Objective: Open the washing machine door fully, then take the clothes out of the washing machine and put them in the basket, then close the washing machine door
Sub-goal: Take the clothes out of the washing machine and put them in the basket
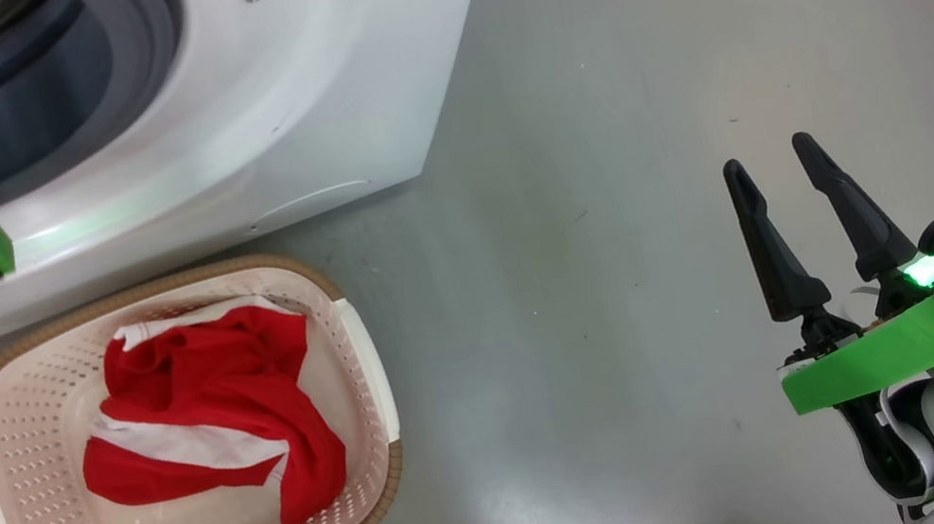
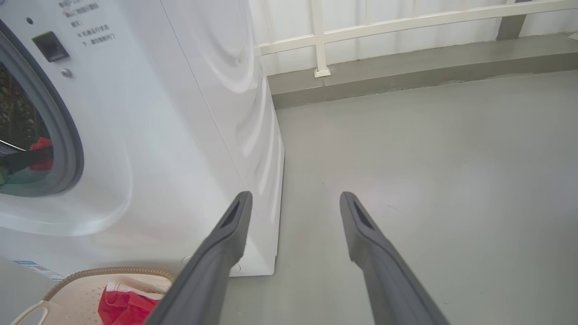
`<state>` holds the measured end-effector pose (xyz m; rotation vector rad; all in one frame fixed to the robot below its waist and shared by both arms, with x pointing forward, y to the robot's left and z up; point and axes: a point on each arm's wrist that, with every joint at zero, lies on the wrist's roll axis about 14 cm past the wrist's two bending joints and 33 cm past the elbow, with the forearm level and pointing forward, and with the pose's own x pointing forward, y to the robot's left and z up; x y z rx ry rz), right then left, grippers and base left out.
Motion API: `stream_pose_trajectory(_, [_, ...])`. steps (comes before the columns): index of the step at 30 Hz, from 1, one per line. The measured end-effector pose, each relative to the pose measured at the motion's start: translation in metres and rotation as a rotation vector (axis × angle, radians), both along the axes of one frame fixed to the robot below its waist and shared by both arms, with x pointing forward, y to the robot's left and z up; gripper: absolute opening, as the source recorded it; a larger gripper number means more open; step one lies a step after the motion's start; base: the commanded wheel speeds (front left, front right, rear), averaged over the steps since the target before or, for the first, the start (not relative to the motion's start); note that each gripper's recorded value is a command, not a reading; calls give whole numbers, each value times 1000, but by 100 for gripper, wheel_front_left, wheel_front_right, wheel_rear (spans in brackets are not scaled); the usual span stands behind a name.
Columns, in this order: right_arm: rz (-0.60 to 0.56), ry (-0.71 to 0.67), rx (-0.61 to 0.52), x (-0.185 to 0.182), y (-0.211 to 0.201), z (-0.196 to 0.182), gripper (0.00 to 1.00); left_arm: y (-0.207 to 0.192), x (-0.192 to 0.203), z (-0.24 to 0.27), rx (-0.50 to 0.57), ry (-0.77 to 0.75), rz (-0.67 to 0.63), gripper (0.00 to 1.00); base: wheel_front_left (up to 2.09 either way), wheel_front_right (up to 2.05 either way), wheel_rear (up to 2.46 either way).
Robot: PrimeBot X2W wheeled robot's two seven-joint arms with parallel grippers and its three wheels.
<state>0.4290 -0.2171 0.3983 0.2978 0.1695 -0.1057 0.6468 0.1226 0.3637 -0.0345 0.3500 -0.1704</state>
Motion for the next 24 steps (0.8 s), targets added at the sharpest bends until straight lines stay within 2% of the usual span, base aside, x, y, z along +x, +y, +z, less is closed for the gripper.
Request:
stream_pose_trajectory(8, [17,-33,8,4,7,11,100,9,5,50,-79,-155,50,0,0,0,0])
stream_pose_trajectory(16, [34,-72,3,4,12,26,100,19,-17,106,-167,-332,96,0,0,0,0])
stream_pose_trajectory(24, [47,-86,8,-5,18,34,100,32,-45,159,-212,-491,130,0,0,0,0])
